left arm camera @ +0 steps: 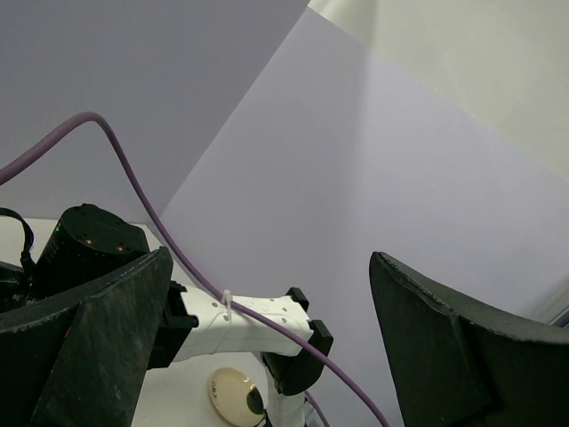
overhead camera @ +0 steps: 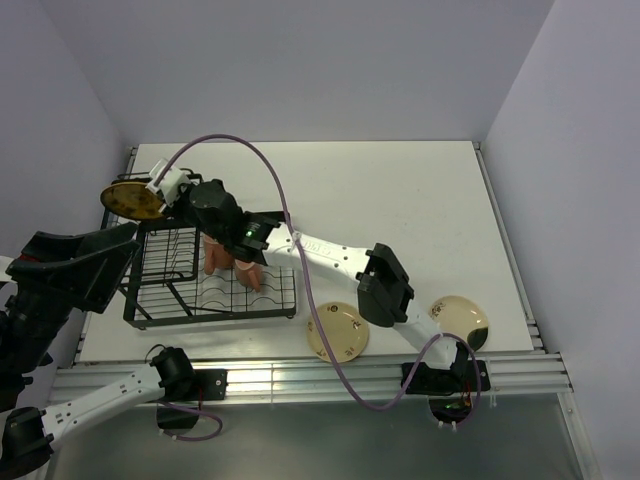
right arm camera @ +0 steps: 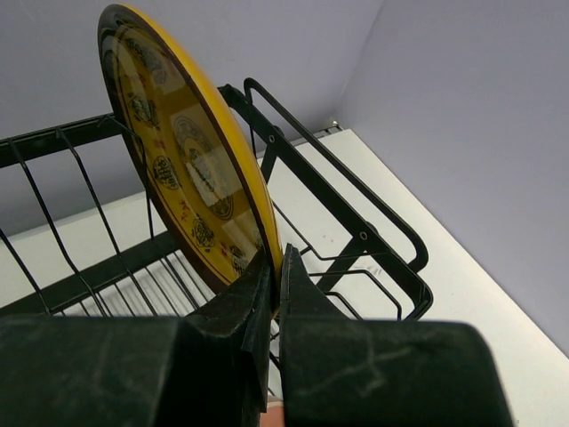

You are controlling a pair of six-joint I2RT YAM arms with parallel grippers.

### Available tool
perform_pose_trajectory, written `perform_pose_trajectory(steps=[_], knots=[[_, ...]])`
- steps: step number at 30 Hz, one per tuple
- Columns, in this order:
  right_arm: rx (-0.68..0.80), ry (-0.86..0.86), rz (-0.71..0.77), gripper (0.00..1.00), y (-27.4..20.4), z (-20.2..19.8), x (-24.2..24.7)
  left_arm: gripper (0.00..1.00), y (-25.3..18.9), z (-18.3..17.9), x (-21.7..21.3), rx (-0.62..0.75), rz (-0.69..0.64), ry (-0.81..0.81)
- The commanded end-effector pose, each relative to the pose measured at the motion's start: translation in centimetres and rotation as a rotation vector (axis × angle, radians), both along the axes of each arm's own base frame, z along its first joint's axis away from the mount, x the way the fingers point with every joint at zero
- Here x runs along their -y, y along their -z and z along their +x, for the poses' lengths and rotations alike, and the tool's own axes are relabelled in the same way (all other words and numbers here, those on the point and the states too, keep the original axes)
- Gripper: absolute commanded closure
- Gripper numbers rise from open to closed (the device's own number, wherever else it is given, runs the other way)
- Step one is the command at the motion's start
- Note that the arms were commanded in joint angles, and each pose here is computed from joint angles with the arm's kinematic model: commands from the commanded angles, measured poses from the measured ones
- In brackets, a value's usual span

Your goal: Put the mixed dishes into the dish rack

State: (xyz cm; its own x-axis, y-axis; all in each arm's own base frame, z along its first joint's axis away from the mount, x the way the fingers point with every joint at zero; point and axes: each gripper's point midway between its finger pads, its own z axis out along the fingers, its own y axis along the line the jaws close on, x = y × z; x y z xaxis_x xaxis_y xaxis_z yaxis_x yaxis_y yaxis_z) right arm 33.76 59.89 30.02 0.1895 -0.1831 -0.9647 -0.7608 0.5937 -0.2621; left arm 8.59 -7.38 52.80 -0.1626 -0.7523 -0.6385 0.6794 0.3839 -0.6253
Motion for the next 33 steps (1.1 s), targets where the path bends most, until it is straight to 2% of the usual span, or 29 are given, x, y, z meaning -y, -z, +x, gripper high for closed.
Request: perform_pose_trajectory(steps=[1,14,23,25,31,32,33], knots=[[-0.003,0.056,-0.044,1.0,0.2,2.1,2.6,0.01,-0.9,-0.4,-0.9,0.021,-0.02,-0.01],[-0.013,0.068,-0.019,1.0,-0.6,3.3,5.4,0.01,-0.7,-0.2,-0.6,0.018,-0.016,-0.008],[-0.03,0.046,-0.023,0.99,0.1,3.2,5.2,0.01,-0.7,-0.1,-0.3,0.015,-0.009,-0.006],[-0.033,0.044,-0.021,0.96,0.1,3.2,5.0,0.01,-0.7,-0.2,-0.3,0.015,-0.011,-0.004],[-0.046,0.04,-0.004,0.69,-0.2,3.2,4.5,0.01,-0.5,-0.1,-0.2,0.011,-0.002,-0.004],[-0.047,0.044,0.0,0.6,-0.3,3.3,4.5,0.01,-0.5,-0.1,-0.3,0.012,-0.003,-0.004],[-0.047,0.044,0.0,0.55,-0.3,3.3,4.5,0.01,-0.5,-0.1,-0.3,0.011,-0.002,-0.004]])
